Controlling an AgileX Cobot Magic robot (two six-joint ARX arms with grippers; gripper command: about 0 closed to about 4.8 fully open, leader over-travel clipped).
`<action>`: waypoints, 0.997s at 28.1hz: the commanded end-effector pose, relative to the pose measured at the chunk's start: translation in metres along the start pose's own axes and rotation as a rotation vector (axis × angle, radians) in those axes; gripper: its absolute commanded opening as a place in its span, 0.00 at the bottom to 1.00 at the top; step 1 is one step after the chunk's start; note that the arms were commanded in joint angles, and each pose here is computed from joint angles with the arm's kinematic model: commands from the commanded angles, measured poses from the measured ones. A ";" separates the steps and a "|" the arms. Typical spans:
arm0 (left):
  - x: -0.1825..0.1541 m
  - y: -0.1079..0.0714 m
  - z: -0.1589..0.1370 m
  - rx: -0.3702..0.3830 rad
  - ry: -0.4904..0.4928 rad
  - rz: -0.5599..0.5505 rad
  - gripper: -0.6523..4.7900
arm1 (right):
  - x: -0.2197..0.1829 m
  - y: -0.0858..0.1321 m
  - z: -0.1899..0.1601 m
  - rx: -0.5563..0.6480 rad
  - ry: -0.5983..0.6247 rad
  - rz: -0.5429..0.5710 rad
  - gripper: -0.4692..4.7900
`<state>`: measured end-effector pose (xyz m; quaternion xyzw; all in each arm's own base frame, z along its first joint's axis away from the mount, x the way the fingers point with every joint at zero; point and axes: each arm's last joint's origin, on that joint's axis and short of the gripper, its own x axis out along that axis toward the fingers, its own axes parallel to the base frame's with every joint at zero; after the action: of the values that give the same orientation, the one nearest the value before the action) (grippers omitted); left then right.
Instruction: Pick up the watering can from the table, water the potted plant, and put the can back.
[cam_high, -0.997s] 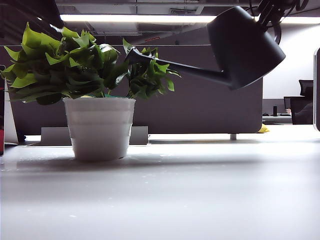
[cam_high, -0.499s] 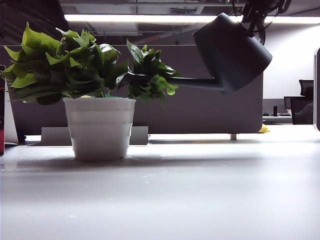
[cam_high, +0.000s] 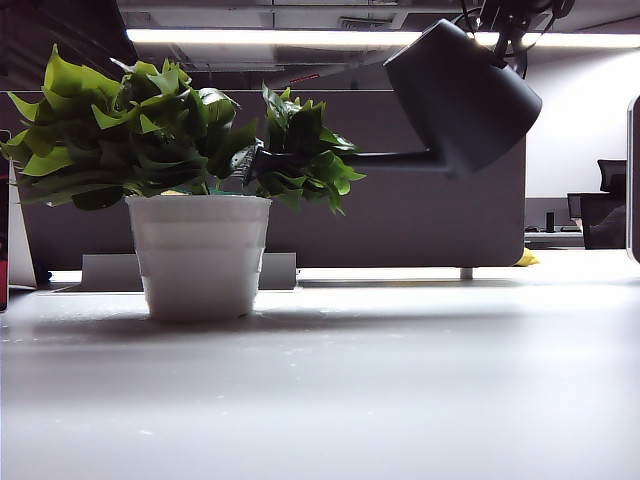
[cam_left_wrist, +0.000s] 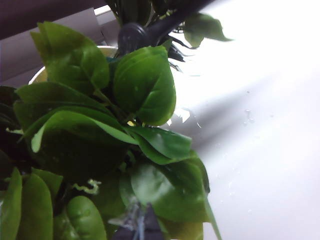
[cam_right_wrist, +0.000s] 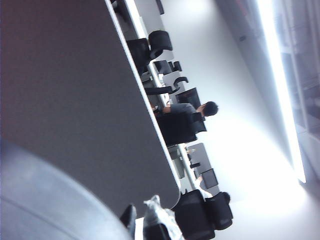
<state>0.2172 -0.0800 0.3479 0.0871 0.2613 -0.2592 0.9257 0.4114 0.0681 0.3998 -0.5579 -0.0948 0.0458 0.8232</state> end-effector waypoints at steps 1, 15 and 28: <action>-0.002 0.000 0.003 0.000 -0.017 -0.002 0.11 | -0.007 -0.027 0.012 -0.023 -0.061 -0.164 0.08; -0.002 0.000 0.002 -0.001 -0.007 -0.003 0.11 | -0.008 -0.032 0.014 -0.070 -0.069 -0.184 0.08; -0.002 0.000 0.002 -0.002 -0.004 -0.004 0.11 | -0.008 -0.035 0.015 -0.100 -0.068 -0.190 0.08</action>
<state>0.2169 -0.0799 0.3470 0.0874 0.2661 -0.2594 0.9243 0.4103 0.0696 0.4096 -0.5945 -0.1162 0.0329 0.7949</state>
